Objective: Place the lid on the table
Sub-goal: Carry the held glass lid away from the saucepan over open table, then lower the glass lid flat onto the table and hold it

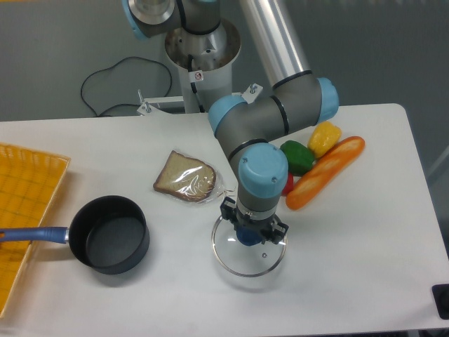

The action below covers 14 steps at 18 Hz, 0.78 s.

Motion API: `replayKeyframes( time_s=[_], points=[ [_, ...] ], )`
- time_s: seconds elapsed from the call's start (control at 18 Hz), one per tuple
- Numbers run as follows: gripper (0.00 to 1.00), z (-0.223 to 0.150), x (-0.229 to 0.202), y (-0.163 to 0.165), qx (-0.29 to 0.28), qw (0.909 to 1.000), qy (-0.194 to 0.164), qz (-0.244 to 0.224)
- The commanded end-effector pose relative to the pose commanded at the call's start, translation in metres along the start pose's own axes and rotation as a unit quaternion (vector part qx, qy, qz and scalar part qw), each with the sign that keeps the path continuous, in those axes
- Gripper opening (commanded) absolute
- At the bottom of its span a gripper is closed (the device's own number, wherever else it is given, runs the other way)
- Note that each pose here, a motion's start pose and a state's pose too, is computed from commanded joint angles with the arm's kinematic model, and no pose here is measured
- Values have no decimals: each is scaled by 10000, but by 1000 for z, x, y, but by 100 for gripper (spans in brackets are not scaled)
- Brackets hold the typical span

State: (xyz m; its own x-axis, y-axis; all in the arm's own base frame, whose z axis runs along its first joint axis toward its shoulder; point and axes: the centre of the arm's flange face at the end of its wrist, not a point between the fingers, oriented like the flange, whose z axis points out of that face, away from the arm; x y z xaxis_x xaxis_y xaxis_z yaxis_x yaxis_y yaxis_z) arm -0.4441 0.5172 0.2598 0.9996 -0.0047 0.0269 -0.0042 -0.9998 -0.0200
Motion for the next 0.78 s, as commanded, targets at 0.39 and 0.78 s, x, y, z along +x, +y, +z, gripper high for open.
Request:
replayKeyframes(
  time_s=[0.39,0.78],
  points=[
    [45,17,-16,7,-4,10000,-6,-38],
    [45,24,-17,6,-6,10000,10,-54]
  ],
)
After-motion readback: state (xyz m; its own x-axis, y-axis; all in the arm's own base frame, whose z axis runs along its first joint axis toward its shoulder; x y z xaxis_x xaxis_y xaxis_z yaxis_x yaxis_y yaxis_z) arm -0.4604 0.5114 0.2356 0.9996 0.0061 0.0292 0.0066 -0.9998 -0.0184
